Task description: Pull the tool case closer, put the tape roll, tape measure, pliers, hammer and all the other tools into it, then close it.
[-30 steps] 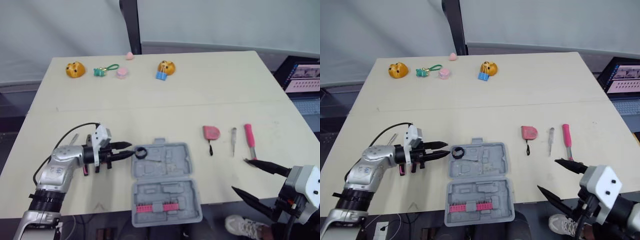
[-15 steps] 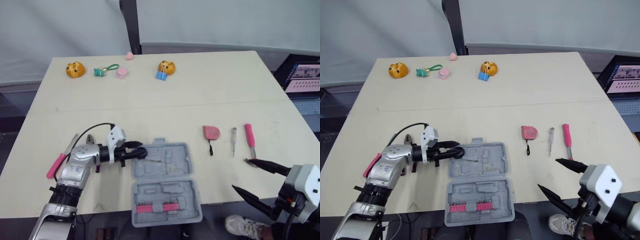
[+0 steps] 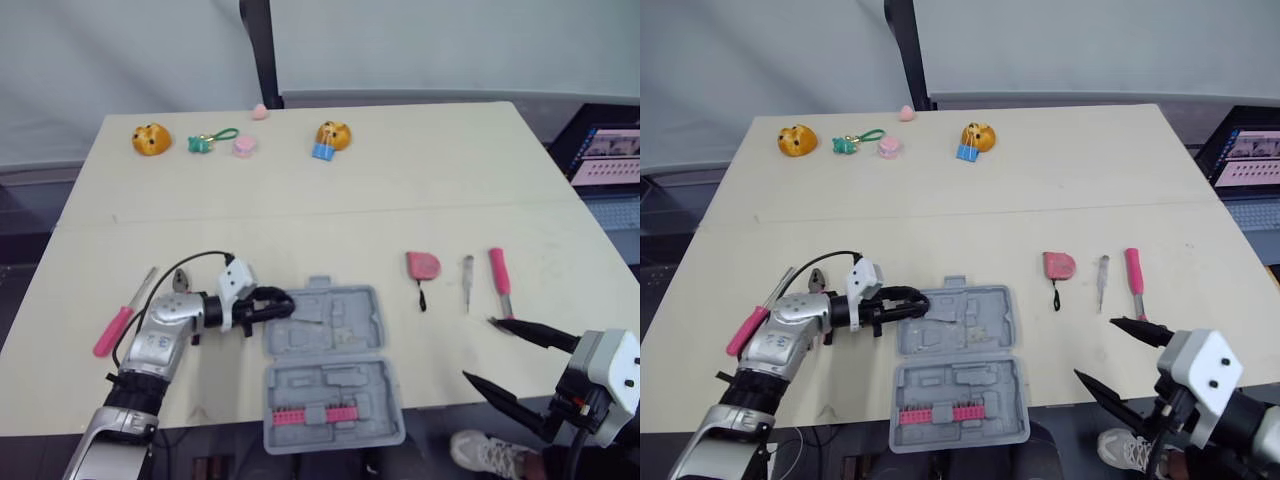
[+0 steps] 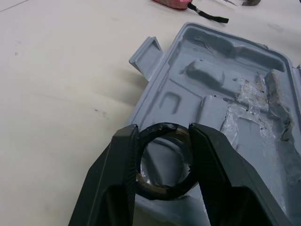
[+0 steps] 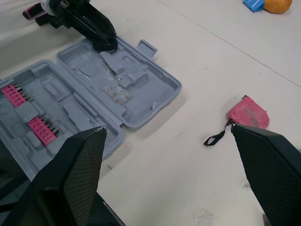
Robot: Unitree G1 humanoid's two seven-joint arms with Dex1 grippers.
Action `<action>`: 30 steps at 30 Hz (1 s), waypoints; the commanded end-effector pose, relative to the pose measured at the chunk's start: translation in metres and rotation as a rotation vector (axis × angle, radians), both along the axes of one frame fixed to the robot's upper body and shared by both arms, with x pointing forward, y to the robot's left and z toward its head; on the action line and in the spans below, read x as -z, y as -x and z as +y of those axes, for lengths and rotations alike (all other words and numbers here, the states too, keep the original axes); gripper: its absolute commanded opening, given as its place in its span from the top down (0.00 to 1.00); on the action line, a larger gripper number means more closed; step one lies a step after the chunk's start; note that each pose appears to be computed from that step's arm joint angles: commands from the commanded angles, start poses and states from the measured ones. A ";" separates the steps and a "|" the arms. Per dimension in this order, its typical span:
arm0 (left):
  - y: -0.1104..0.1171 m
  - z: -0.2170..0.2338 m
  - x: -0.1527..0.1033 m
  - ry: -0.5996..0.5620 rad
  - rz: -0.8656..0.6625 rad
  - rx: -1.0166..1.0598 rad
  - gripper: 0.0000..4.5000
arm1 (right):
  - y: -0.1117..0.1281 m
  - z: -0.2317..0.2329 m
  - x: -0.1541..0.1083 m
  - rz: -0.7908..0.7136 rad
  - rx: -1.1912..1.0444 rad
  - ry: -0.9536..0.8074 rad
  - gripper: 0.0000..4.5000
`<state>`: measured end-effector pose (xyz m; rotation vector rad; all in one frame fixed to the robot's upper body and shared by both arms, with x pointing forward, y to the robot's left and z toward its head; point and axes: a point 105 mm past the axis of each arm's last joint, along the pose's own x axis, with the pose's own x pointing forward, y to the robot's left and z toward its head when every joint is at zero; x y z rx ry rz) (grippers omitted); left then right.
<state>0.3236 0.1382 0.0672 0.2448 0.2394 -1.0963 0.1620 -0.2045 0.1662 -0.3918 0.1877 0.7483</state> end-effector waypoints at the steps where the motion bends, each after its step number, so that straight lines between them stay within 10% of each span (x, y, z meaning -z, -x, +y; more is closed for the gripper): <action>1: 0.004 0.002 0.013 -0.034 0.014 -0.006 0.58 | 0.002 0.003 -0.005 -0.021 0.002 0.001 0.00; 21: 0.005 0.005 0.038 -0.054 0.042 -0.040 0.58 | 0.000 0.003 -0.004 -0.016 0.003 0.001 0.00; 30: -0.010 0.019 -0.070 0.245 -0.070 -0.119 0.58 | -0.009 0.003 -0.006 -0.037 -0.017 -0.007 0.00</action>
